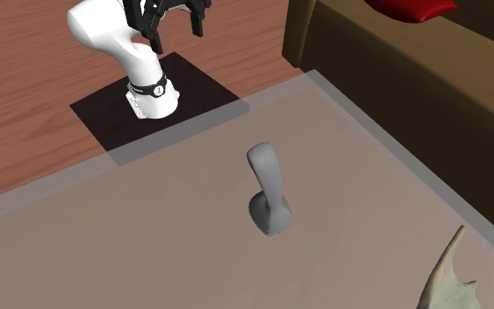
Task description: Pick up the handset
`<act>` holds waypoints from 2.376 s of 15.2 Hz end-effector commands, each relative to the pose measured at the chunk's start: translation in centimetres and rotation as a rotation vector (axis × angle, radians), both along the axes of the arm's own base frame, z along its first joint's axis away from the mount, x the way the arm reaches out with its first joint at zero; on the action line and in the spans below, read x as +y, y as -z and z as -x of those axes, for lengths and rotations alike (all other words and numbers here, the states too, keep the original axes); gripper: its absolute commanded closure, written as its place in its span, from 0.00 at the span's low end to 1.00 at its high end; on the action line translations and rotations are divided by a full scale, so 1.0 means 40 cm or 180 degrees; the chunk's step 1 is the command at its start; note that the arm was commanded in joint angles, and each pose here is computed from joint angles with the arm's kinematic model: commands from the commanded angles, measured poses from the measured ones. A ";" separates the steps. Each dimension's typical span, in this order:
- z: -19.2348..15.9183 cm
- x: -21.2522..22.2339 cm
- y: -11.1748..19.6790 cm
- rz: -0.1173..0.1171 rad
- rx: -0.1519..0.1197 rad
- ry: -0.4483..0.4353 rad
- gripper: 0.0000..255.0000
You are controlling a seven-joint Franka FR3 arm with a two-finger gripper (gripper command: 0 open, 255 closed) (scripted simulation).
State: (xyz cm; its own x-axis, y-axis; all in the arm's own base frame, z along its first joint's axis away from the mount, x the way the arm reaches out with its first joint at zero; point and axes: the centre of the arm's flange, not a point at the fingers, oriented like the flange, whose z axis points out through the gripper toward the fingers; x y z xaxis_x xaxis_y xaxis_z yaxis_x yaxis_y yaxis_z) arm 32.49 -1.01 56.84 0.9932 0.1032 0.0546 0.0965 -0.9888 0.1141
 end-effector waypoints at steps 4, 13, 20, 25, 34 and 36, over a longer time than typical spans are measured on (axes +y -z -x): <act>-0.099 -0.014 0.030 -0.0145 0.0025 0.0175 0.00; -0.388 -0.078 0.128 -0.0582 0.0102 0.0700 0.00; -0.602 -0.150 0.216 -0.0921 0.0161 0.1109 0.00; -0.655 -0.171 0.281 -0.1008 0.0176 0.1214 0.00; -0.655 -0.173 0.341 -0.1008 0.0176 0.1214 1.00; -0.655 -0.173 0.341 -0.1008 0.0176 0.1214 1.00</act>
State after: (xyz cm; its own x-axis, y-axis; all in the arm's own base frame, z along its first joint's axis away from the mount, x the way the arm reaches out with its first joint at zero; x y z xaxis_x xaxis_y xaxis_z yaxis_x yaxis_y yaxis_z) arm 58.71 -7.95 43.30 0.9592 -0.2813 -0.0271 -0.2812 -0.9400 -0.1931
